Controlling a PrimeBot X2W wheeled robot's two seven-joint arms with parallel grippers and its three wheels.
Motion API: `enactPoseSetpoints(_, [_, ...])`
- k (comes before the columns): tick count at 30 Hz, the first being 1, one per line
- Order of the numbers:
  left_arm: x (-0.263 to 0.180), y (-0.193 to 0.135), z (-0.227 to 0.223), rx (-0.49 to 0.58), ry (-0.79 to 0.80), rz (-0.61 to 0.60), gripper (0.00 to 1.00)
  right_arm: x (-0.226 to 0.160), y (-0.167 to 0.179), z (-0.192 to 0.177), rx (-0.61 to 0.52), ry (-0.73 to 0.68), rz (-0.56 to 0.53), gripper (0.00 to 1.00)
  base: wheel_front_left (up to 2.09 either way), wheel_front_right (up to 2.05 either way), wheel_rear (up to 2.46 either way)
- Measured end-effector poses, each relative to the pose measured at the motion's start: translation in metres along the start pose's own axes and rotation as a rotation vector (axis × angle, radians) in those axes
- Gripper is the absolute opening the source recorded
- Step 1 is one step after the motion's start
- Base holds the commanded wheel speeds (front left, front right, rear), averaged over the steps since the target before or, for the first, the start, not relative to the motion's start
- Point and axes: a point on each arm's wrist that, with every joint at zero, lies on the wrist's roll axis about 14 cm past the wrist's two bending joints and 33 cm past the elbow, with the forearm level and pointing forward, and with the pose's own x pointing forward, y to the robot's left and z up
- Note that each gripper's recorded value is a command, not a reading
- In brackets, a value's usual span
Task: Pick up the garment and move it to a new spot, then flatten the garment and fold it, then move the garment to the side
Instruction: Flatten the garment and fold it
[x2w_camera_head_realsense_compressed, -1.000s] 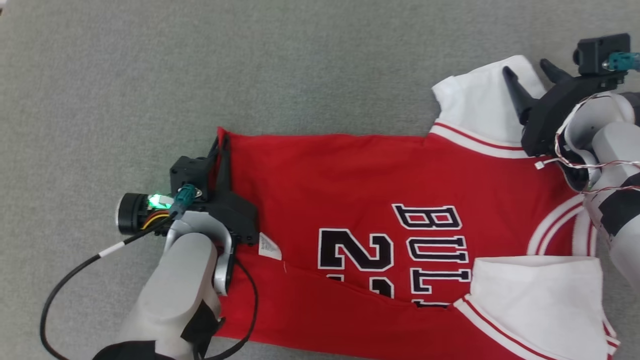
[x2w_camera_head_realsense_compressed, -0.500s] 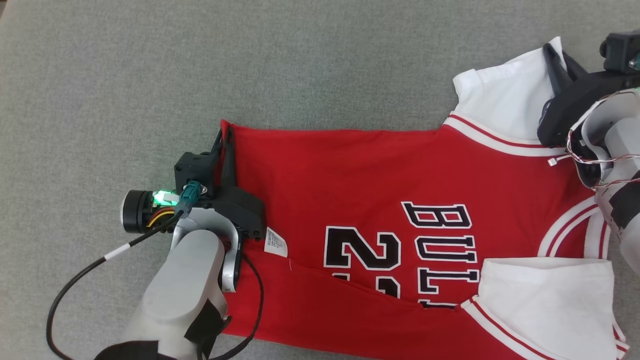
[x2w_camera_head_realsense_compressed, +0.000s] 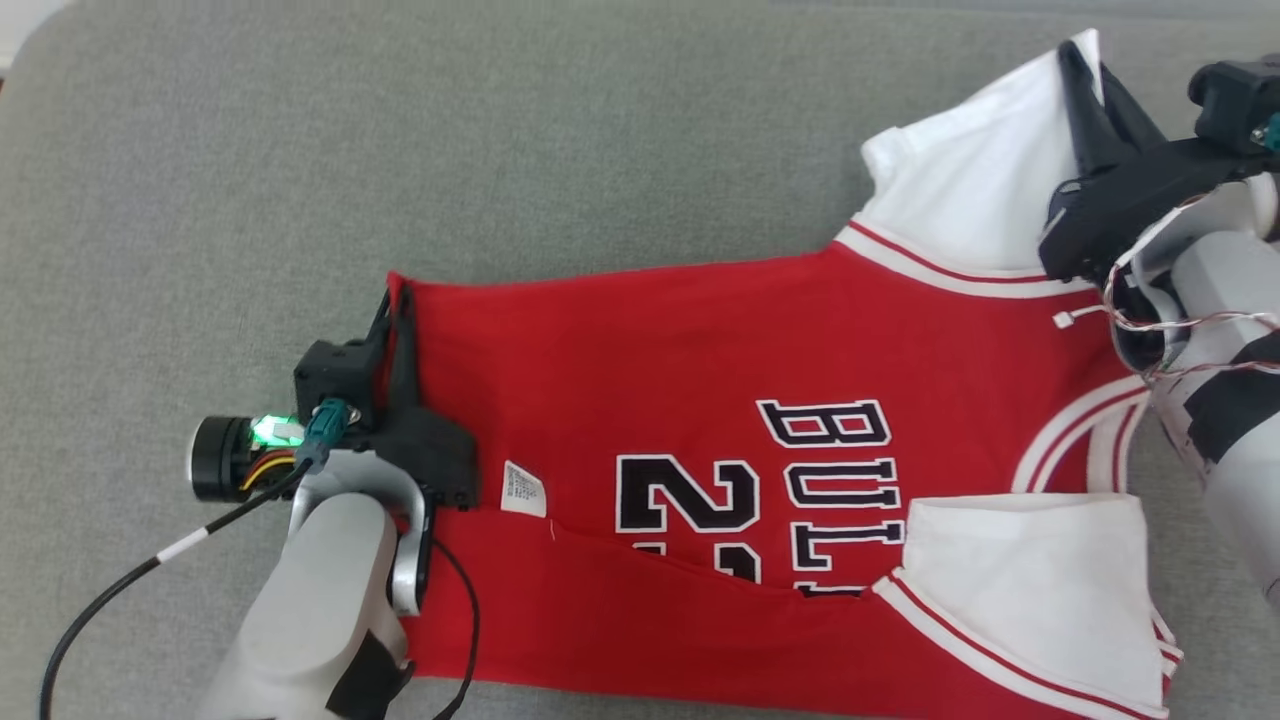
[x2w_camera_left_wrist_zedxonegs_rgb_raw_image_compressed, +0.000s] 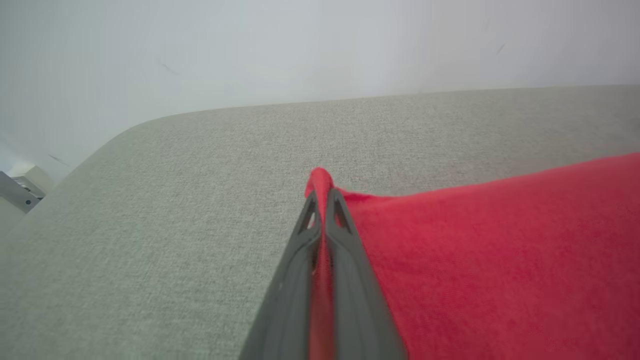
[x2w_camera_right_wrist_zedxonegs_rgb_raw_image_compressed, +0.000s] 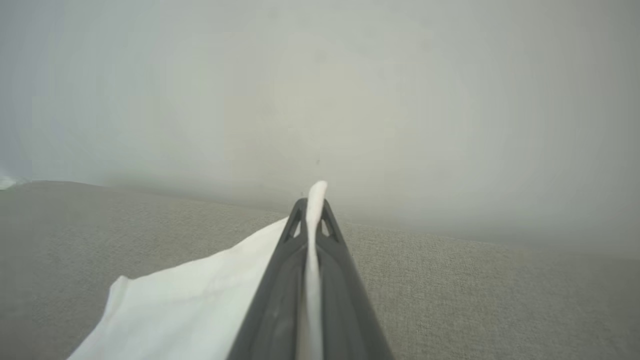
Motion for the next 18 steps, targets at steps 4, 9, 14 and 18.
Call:
enactPoseSetpoints(4, [-0.008, 0.001, 0.002, -0.003, -0.005, -0.011, 0.00, -0.020, 0.011, 0.014, 0.022, -0.057, 0.029, 0.00, 0.00, 0.00, 0.00])
enactPoseSetpoints(9, [-0.021, 0.000, 0.001, -0.006, -0.004, -0.024, 0.00, -0.057, 0.015, 0.008, 0.060, -0.070, 0.025, 0.00, 0.00, 0.00, 0.00])
enactPoseSetpoints(14, [-0.034, -0.008, 0.001, -0.013, -0.015, -0.053, 0.00, -0.095, 0.019, -0.003, 0.103, -0.067, 0.014, 0.00, 0.00, 0.00, 0.00])
enactPoseSetpoints(18, [-0.046, -0.012, -0.004, -0.029, -0.008, -0.063, 0.00, -0.124, 0.020, -0.016, 0.150, -0.053, -0.012, 0.00, 0.00, 0.00, 0.00])
